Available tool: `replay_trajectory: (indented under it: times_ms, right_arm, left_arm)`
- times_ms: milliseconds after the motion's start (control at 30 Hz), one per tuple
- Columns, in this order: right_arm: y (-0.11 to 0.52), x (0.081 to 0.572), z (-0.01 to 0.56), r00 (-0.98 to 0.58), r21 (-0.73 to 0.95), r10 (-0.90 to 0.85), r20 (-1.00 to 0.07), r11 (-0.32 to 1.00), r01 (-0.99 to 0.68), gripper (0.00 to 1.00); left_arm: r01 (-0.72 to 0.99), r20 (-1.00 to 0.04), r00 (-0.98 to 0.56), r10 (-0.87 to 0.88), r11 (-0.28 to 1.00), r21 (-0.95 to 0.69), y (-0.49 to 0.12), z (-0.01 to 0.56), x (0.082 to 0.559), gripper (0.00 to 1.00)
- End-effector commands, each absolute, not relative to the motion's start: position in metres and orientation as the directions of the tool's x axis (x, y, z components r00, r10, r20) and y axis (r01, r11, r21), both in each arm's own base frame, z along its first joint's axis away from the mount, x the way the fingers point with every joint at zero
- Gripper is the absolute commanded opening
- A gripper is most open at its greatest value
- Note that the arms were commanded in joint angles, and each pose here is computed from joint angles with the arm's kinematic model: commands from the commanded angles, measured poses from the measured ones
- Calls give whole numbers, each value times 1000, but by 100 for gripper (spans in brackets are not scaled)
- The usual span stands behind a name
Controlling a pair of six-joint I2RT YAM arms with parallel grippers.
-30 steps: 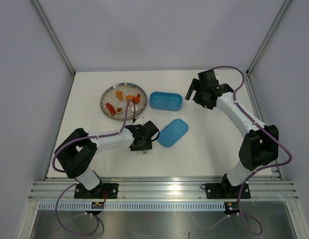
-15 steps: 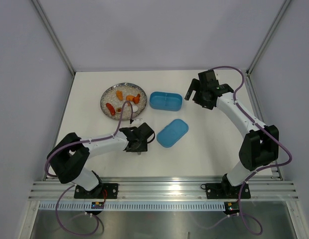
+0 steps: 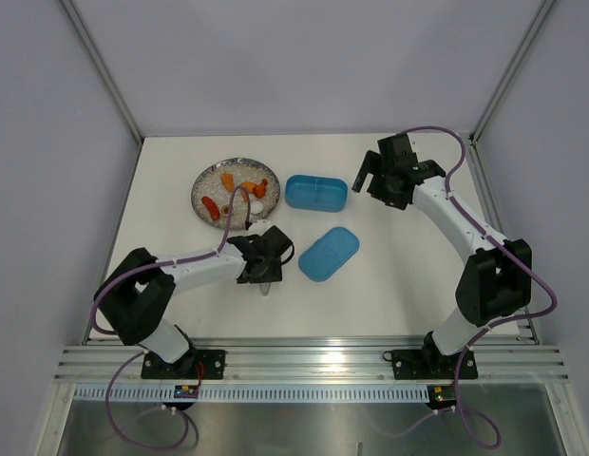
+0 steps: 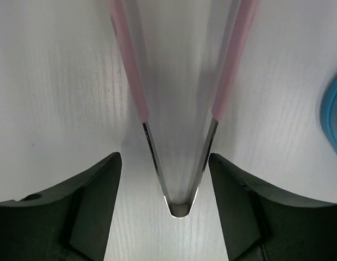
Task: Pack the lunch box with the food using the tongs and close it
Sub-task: Pick up the clamp at the center of the board.
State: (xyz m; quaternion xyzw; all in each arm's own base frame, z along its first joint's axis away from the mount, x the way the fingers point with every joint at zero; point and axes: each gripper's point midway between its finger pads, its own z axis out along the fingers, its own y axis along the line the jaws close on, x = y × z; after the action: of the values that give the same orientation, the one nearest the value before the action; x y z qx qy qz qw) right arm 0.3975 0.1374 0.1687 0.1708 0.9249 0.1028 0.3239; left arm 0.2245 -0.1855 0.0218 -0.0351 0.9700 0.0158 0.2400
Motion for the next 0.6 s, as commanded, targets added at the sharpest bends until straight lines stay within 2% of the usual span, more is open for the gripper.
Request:
replay_trajectory:
  times_ms: [0, 400, 500, 567]
  right_arm:
    - [140, 395, 177, -726, 315, 371, -579, 923, 220, 100]
    - [141, 395, 165, -740, 313, 370, -562, 923, 224, 99]
    - [141, 395, 163, -739, 312, 373, -561, 922, 229, 99]
    - [141, 394, 162, -741, 311, 373, -559, 922, 229, 99]
  left_arm:
    - [-116, -512, -851, -117, 993, -34, -195, 27, 246, 67]
    - [-152, -478, -867, -139, 988, -12, -192, 8, 241, 60]
    - [-148, -478, -868, -137, 989, -16, -192, 5, 240, 49]
    - [-145, -480, -866, -140, 989, -28, -193, 6, 239, 36]
